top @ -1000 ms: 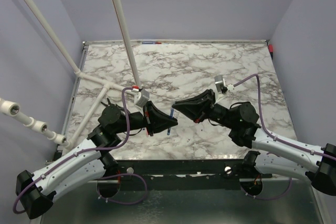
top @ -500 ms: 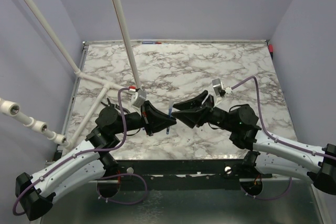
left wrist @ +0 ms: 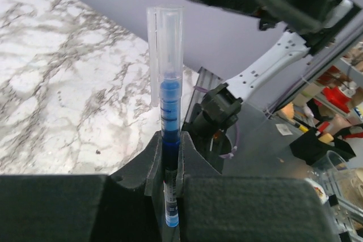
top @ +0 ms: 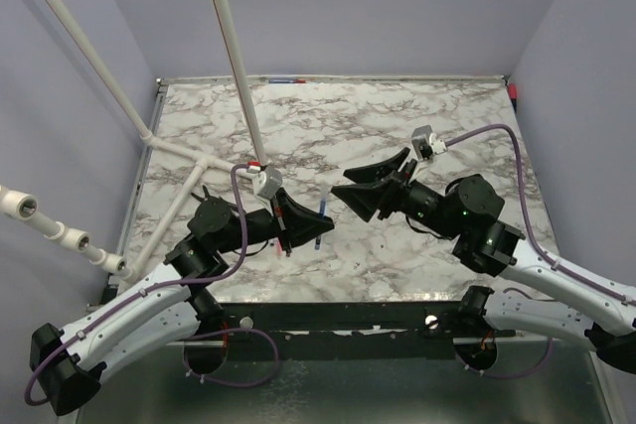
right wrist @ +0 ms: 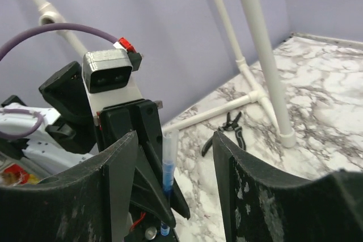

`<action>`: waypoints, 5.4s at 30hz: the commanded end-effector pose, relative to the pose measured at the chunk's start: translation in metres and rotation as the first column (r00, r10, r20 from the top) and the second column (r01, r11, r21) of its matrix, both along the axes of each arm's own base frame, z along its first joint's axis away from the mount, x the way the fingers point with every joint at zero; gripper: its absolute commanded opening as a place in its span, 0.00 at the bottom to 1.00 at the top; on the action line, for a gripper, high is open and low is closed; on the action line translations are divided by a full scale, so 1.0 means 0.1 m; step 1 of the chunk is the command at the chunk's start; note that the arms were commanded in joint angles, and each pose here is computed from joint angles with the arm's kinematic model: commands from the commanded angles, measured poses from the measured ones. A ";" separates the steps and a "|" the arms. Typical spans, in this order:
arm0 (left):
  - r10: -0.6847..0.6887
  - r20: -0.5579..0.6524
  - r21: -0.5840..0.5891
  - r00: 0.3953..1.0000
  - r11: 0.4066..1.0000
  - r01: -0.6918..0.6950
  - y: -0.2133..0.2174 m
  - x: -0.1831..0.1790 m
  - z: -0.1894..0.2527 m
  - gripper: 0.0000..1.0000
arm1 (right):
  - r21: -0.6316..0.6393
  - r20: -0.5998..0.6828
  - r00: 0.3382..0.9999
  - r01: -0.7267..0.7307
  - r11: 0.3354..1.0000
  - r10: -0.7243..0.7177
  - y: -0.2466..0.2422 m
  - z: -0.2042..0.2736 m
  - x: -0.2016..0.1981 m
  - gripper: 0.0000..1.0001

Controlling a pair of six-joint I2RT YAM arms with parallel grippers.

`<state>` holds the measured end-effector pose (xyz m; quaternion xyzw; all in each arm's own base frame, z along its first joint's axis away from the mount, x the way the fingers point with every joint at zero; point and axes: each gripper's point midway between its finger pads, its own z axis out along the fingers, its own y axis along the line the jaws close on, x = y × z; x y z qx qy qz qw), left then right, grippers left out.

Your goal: Insert the pens into the pen caps

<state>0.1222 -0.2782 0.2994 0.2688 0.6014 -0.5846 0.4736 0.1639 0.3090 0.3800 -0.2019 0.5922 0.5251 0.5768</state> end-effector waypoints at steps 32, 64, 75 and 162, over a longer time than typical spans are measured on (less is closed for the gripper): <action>0.230 -0.045 0.167 0.972 0.961 -0.220 0.08 0.44 -0.32 0.00 | -0.285 -0.187 0.975 0.065 0.956 -0.122 0.40 -0.43 0.43 0.40; 0.212 0.012 0.133 0.977 0.968 -0.212 0.09 0.41 -0.09 0.00 | -0.238 -0.287 0.954 -0.159 0.958 0.087 0.44 -0.78 -0.03 0.00; 0.134 0.092 0.075 0.987 0.987 -0.141 0.01 0.32 0.30 0.00 | -0.180 -0.308 0.935 -0.239 0.954 0.176 0.36 -0.84 -0.27 0.01; 0.155 0.201 -0.169 0.967 0.978 -0.121 -0.05 0.34 1.75 0.00 | -0.416 -0.342 0.937 -0.087 0.905 -0.067 0.18 -1.99 -0.68 0.00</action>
